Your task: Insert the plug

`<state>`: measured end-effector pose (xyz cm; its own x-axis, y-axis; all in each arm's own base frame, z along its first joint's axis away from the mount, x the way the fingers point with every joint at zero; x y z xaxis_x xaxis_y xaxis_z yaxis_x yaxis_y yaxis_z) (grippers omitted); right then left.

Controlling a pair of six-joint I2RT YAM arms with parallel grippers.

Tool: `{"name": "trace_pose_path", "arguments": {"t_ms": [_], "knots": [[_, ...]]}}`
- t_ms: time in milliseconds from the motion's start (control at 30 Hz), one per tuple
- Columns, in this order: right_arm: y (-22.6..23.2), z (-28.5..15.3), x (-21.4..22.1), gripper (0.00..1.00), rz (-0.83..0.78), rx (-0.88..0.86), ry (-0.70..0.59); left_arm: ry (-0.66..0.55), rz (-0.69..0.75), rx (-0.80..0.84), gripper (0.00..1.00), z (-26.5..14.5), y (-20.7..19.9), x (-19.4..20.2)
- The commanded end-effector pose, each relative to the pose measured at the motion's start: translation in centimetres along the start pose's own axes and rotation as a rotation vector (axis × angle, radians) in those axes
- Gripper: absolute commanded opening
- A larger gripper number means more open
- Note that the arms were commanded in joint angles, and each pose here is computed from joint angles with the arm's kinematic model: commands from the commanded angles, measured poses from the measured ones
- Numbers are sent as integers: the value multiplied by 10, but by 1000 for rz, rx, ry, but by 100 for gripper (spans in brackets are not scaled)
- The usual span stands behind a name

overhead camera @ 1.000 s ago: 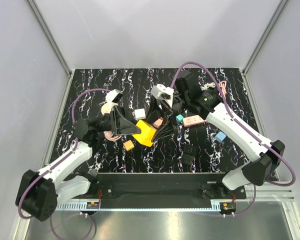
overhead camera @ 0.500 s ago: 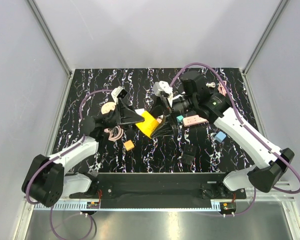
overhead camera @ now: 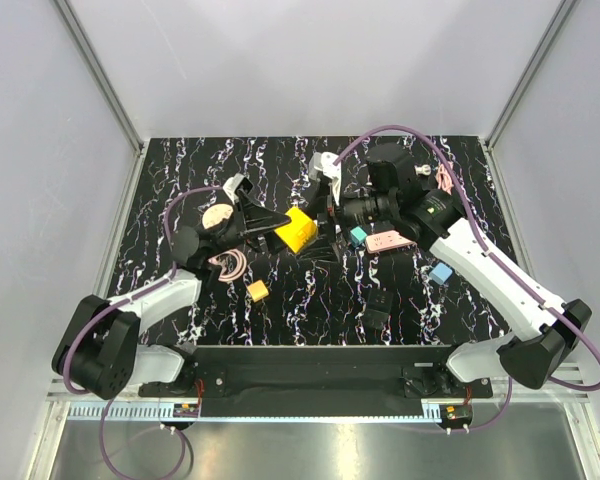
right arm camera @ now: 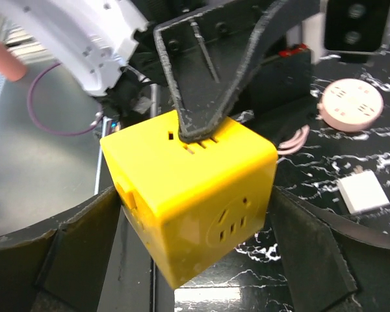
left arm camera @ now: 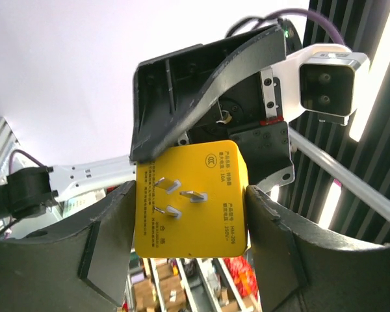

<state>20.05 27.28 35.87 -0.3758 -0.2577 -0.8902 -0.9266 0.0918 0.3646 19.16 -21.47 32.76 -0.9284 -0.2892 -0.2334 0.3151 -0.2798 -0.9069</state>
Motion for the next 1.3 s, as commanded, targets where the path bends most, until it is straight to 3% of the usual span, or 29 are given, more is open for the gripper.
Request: {"name": "trace_pose_path", "arguments": {"t_ms": [0, 200, 367, 600, 833, 1067, 1267], "knots": [[-5, -10, -31, 100, -16, 130, -131, 7, 273, 244, 0, -16, -41, 14], [-14, -14, -33, 100, 112, 256, -221, -78, 253, 177, 0, -19, -29, -1], [-18, -18, -32, 100, 121, 322, -265, -114, 223, 122, 0, -15, -21, -10], [-7, 0, -31, 99, 63, 332, -247, -157, 206, 7, 0, -9, -10, -20], [-21, 22, -19, 99, -45, 483, -192, -191, 164, -55, 0, -7, -8, -26], [-25, 35, -14, 84, -63, 524, -182, -266, 106, -63, 0, -13, -4, -27], [-28, 32, -11, 83, -58, 557, -238, -318, 63, -96, 0, -18, 0, -28]]}}
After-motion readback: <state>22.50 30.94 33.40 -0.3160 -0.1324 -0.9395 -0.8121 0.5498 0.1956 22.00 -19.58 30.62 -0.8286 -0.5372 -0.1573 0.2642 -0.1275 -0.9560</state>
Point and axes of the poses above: each gripper's point midway between its finger pads, its own z axis out along the fingers, its own y axis along the line the jaws close on, x = y × z, the point moved 6 cm from there along -z, back along the fingers, and after that the axes turned 13 degrees about z, right-handed, at the moved point
